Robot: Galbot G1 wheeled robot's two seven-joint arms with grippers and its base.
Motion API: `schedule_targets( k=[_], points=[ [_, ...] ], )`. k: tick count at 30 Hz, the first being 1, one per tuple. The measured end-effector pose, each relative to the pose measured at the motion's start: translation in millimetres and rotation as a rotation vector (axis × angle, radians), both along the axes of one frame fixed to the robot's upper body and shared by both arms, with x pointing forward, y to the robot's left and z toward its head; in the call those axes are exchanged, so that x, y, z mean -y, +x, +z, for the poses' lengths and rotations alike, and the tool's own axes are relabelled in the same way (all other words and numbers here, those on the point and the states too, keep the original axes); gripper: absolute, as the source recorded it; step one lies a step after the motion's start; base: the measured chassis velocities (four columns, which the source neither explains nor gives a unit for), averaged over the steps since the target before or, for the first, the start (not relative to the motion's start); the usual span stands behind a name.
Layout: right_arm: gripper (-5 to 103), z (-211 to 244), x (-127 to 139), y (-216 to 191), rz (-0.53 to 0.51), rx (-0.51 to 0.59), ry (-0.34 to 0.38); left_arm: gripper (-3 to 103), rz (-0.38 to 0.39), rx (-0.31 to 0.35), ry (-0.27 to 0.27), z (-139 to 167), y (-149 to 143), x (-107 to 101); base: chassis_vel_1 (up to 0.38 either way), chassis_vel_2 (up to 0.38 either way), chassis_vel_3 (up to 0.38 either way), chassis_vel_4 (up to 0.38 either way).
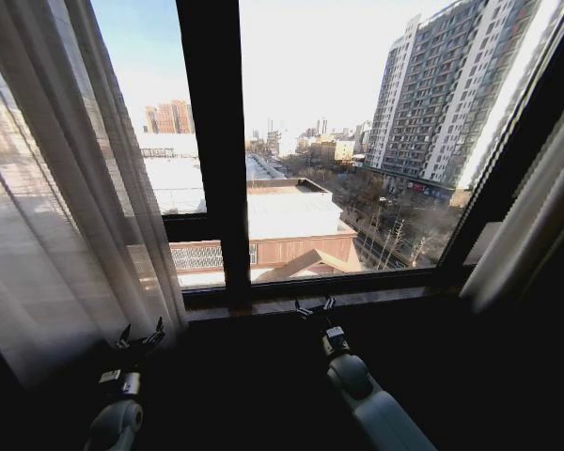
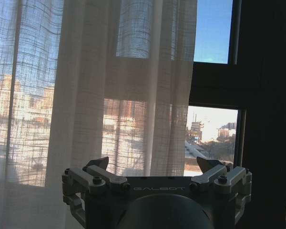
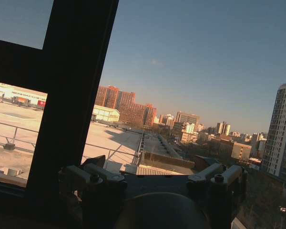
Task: Open the curtains by pulling them apart, changing their state from closed to fully open.
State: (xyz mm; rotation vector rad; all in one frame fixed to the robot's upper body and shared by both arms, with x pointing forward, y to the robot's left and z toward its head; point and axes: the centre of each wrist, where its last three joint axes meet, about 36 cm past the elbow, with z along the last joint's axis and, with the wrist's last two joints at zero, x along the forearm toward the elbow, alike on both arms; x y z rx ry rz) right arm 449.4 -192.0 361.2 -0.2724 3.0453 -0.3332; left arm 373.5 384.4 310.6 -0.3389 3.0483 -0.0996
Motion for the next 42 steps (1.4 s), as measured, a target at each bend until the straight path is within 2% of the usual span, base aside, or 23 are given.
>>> schedule_targets(
  k=[42],
  points=[
    [100,0.0,0.0,0.0,0.000,0.000,0.000,100,0.000,0.000,0.000,0.0,0.0,0.0,0.000,0.000,0.000,0.000]
  ],
)
